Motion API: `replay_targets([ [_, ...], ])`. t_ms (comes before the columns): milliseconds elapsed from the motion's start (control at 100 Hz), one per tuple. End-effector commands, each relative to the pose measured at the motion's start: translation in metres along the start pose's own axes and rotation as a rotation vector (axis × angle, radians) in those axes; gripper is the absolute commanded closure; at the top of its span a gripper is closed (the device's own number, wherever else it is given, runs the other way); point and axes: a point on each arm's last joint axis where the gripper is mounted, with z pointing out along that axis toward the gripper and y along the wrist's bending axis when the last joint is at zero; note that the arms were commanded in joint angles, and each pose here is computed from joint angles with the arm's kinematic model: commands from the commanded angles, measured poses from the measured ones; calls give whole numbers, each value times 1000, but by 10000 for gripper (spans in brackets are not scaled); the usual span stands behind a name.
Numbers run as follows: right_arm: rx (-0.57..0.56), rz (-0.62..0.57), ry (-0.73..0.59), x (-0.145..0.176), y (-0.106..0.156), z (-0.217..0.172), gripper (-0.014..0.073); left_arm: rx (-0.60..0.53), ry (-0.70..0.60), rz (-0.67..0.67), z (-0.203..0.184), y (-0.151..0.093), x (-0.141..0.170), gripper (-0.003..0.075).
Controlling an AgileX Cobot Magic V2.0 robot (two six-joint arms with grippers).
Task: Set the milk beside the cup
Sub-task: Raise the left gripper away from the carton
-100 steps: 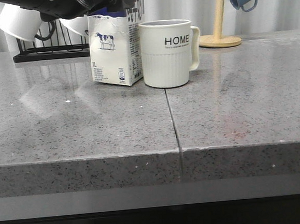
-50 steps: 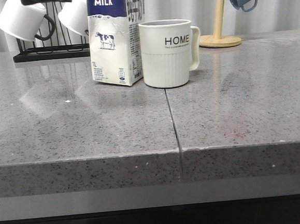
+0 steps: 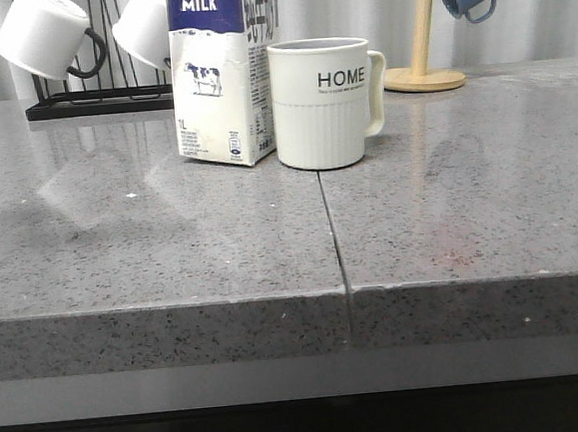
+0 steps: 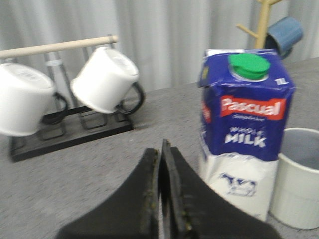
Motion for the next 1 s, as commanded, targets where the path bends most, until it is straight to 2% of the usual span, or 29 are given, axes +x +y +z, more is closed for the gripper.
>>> replay_targets([
  [0, 1, -14, -94, -15, 0, -1, 664, -56, -101, 2, -22, 12, -18, 741],
  [240, 1, -14, -94, -15, 0, -1, 664, -183, -112, -4, -70, 34, -5, 741],
  [710, 1, -14, -94, -15, 0, -1, 664, -382, -102, -15, -137, 44, 29, 741],
  [990, 1, -14, -94, -15, 0, -1, 664, -400, -130, -12, -156, 35, 54, 741],
])
